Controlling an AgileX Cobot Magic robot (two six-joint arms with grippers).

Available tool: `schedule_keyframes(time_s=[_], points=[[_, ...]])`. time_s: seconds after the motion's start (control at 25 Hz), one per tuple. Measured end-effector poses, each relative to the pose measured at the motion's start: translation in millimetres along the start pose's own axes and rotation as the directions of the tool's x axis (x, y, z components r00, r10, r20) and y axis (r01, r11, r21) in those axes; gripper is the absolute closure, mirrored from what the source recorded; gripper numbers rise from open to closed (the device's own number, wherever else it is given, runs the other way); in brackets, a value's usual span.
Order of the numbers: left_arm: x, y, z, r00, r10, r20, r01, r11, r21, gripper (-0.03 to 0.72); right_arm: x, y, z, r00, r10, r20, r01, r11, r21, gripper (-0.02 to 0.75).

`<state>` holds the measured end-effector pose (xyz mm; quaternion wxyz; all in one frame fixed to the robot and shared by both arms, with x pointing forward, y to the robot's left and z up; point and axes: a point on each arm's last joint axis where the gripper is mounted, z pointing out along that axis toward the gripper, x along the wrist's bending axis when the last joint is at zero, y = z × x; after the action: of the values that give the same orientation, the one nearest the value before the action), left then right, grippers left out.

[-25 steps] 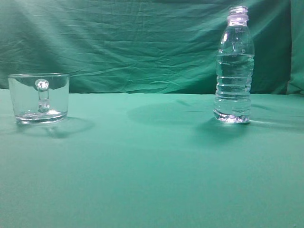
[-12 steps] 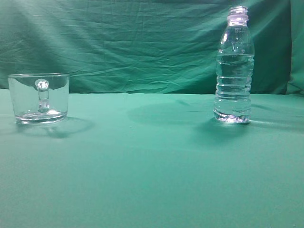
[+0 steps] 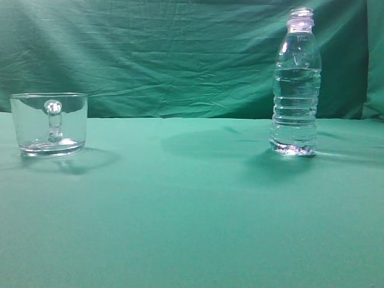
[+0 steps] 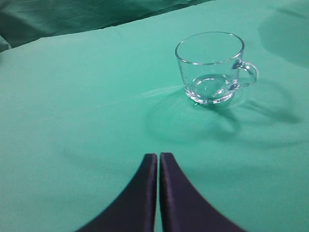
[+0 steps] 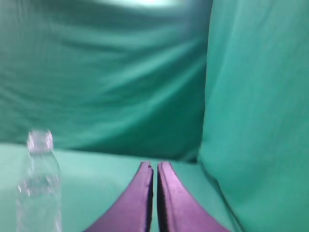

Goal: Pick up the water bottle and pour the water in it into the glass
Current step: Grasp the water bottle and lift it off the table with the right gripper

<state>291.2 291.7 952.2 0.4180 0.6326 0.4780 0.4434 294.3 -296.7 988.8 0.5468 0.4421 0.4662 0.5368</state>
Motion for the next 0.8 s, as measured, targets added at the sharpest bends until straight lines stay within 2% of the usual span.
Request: schedule_keyframes(time_s=[0.12,0.24,0.36,0.48,0.64,0.8], points=[[0.0,0,0,1.000,0.000,0.000,0.000,1.000,0.000,0.688,3,14,-1,0.993,0.103,-0.054,-0.110,0.982,-0.151,0.738],[0.0,0,0,1.000,0.000,0.000,0.000,1.000,0.000,0.688,7,20,-3,0.980,0.165,-0.111,-0.185,0.961,-0.204,0.738],[0.0,0,0,1.000,0.000,0.000,0.000,1.000,0.000,0.688,12,22,0,0.972,0.168,-0.165,-0.195,0.967,-0.164,0.738],[0.0,0,0,1.000,0.000,0.000,0.000,1.000,0.000,0.688,17,31,11,0.957,0.190,-0.220,-0.210,0.975,-0.068,0.738],[0.0,0,0,1.000,0.000,0.000,0.000,1.000,0.000,0.688,22,28,24,0.953,0.144,-0.266,-0.135,0.990,0.052,0.738],[0.0,0,0,1.000,0.000,0.000,0.000,1.000,0.000,0.688,24,26,26,0.949,0.132,-0.286,-0.116,0.991,0.072,0.738]])
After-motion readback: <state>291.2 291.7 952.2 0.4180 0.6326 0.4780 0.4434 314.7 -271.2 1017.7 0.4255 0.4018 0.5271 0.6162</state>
